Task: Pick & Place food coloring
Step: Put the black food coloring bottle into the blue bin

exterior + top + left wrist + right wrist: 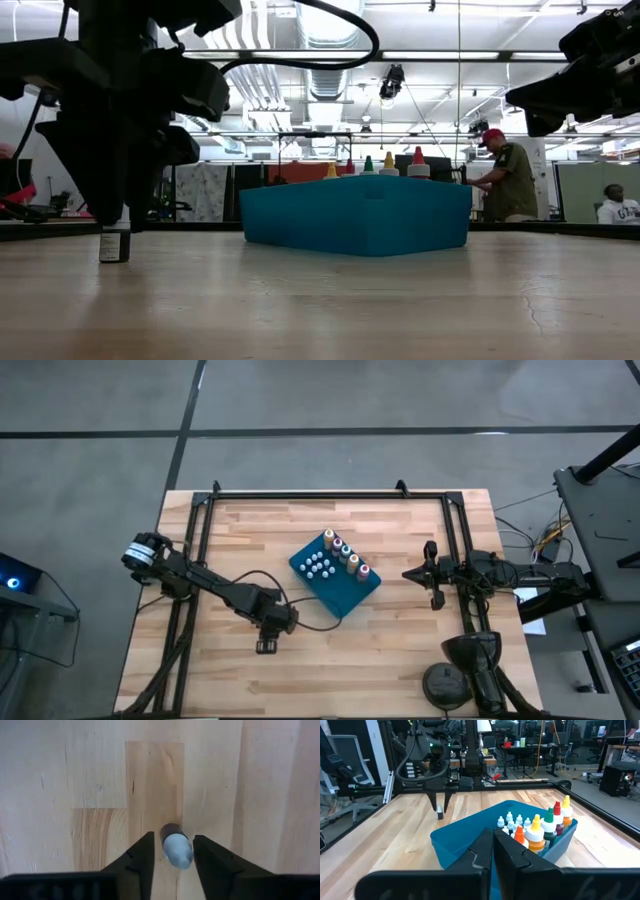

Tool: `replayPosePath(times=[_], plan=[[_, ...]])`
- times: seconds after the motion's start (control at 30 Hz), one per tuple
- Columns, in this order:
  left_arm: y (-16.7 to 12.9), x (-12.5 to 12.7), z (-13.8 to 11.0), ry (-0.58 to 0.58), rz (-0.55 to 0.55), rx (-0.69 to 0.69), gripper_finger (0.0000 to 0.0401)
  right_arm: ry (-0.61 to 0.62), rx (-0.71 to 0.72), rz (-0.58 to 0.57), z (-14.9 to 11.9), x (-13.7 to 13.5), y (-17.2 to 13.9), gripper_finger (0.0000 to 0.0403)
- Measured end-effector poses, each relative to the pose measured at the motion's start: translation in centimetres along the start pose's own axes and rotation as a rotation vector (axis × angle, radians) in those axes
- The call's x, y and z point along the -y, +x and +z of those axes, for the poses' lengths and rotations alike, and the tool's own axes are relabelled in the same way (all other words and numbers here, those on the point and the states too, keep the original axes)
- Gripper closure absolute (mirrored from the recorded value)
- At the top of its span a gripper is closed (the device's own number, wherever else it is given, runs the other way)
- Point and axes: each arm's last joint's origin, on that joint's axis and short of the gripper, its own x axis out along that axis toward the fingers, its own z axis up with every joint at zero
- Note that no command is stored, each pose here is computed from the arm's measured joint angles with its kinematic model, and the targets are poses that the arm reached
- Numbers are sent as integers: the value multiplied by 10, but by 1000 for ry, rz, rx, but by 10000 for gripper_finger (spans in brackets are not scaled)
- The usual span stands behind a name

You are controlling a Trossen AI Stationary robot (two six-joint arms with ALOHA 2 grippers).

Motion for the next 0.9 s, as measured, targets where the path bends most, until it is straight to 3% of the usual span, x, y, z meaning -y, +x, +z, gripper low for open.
replayPosePath(times=[0.3, 0.6, 0.9], plan=[[0, -2, 1, 5, 0, 1, 364, 0, 0, 0, 0, 0, 0, 394], [-6, -6, 5, -16, -39, -31, 362, 0, 0, 0, 0, 0, 0, 394], [-45, -17, 22, -27, -25, -81, 362, 0, 0, 0, 0, 0, 0, 394]])
